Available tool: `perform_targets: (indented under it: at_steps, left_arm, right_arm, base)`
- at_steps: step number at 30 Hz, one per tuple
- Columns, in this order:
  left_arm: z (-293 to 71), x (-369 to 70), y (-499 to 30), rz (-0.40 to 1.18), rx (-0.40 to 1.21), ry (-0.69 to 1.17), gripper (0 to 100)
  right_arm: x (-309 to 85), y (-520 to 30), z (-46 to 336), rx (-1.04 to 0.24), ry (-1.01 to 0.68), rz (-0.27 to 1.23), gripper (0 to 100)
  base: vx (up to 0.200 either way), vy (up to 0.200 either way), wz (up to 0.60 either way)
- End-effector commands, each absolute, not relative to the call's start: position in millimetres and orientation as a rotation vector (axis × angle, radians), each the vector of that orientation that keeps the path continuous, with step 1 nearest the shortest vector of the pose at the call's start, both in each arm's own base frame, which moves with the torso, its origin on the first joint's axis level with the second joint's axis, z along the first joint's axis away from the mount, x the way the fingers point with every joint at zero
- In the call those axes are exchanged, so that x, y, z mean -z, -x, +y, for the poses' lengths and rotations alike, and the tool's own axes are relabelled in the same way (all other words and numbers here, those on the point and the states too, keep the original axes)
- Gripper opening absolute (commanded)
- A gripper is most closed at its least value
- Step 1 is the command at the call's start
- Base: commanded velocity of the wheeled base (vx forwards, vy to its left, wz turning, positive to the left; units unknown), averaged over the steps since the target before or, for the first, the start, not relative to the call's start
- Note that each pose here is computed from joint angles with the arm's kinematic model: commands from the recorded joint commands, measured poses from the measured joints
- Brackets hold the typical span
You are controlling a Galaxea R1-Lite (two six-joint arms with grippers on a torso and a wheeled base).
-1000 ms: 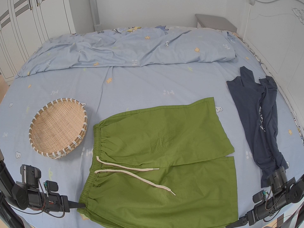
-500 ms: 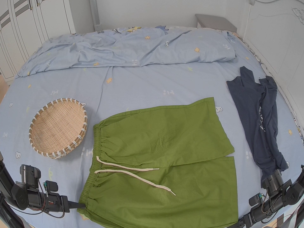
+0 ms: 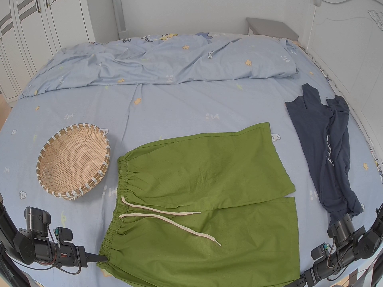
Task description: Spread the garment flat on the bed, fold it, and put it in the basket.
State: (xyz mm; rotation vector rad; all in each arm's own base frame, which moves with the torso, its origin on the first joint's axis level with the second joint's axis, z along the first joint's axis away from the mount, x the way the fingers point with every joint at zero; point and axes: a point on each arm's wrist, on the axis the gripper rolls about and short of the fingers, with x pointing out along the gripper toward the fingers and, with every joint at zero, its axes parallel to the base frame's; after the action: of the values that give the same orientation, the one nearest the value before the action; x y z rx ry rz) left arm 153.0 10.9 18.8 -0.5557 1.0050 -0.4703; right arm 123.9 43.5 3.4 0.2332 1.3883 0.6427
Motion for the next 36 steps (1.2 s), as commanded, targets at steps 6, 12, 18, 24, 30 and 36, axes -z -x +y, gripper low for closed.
perform_targets:
  at_steps: [6, 12, 18, 24, 30, 36]
  left_arm:
    - [10, -18, -148, 1.020, 0.467, 0.564, 0]
    - [10, -17, -148, 1.021, 0.468, 0.563, 0]
    - [10, -18, -148, 1.019, 0.464, 0.567, 0]
    - [9, -26, -150, 0.978, 0.449, 0.587, 0]
    - [-11, -71, -172, 0.867, 0.473, 0.743, 0]
    - [-26, -97, -193, 0.871, 0.456, 0.768, 0]
  right_arm:
    - [-3, -125, 43, -0.640, -0.240, 1.381, 0]
    - [-3, -123, 42, -0.633, -0.244, 1.387, 0]
    - [-4, -122, 40, -0.623, -0.252, 1.381, 0]
    - [-27, -129, 28, -0.565, -0.295, 1.186, 0]
    - [-66, -153, 27, -0.562, -0.313, 0.980, 0]
    - [-120, -184, 31, -0.582, -0.289, 0.870, 0]
  base:
    - [0.000, 0.000, 0.00]
    - [0.000, 0.000, 0.00]
    - [0.000, 0.000, 0.00]
    - [0.000, 0.000, 0.00]
    - [0.000, 0.000, 0.00]
    - [0.000, 0.000, 0.00]
